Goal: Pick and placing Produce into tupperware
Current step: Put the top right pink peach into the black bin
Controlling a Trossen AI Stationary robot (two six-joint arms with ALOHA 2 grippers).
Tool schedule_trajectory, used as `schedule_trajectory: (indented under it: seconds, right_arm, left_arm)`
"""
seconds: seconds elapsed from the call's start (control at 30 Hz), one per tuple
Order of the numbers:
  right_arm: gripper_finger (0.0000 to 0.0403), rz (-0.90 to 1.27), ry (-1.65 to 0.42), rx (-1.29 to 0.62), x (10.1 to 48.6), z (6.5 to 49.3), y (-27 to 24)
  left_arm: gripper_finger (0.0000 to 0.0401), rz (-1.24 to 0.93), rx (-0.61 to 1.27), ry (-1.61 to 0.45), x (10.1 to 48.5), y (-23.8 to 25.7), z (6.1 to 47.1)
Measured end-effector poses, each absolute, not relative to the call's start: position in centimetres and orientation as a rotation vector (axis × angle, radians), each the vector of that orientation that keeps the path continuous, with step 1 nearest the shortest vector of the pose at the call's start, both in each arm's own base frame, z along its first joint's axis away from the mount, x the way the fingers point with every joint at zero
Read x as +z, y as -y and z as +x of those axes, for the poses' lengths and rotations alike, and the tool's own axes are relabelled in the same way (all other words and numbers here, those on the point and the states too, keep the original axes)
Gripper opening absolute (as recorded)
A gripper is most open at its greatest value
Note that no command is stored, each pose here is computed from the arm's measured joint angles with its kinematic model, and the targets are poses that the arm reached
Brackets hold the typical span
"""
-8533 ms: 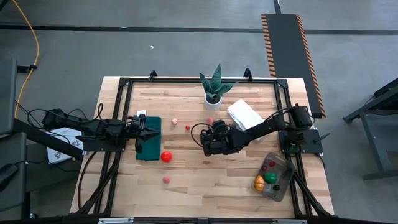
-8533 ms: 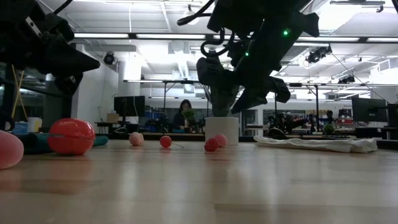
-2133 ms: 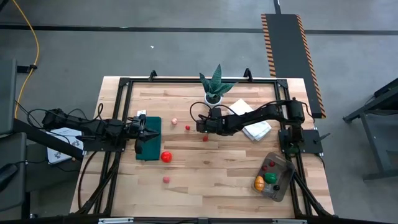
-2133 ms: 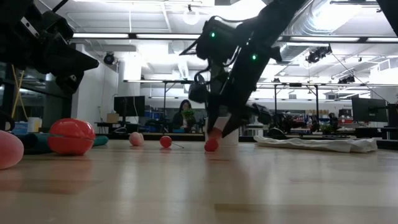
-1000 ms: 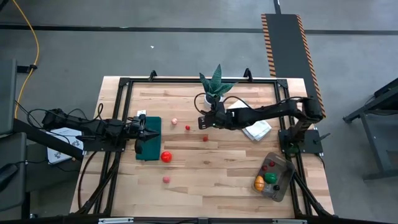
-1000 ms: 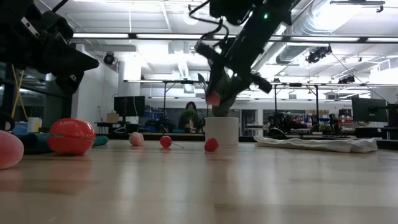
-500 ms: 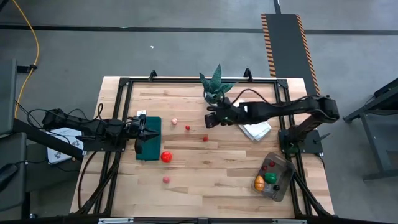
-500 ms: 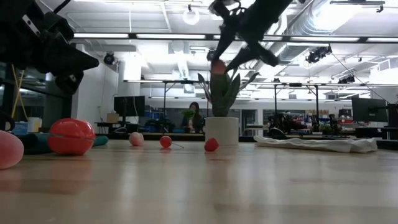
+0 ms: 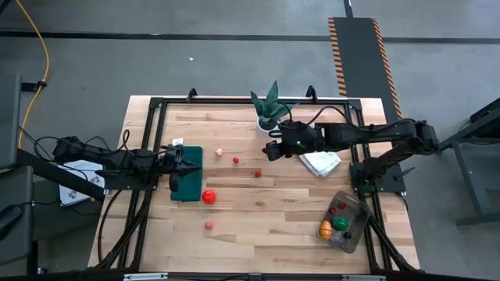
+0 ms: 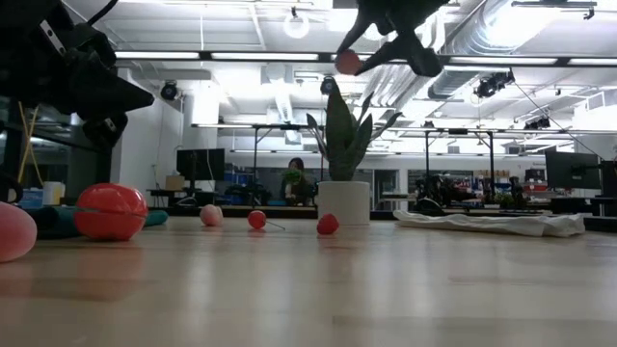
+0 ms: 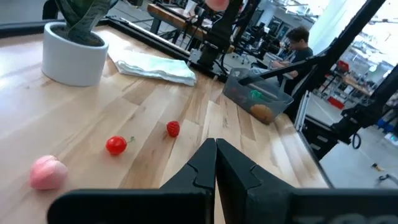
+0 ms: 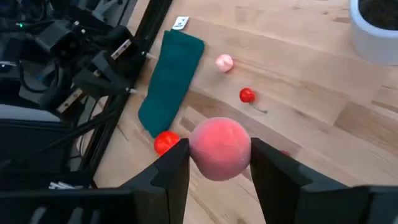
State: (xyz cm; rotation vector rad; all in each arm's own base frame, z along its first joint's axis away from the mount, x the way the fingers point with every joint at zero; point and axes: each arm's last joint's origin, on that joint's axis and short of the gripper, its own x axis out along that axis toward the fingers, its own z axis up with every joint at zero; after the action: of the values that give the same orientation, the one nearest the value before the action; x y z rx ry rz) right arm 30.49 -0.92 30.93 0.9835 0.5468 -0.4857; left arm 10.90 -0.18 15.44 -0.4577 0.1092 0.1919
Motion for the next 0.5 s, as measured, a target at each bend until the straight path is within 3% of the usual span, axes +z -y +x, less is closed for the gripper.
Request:
schedule_trajectory:
  seconds: [0.5]
  right_arm:
    - [0.0138, 1.077, -0.537, -0.412, 32.6, 28.9, 0.5]
  left_arm:
    - [0.0001, -0.533, 0.194, -0.104, 15.4, 0.2, 10.9]
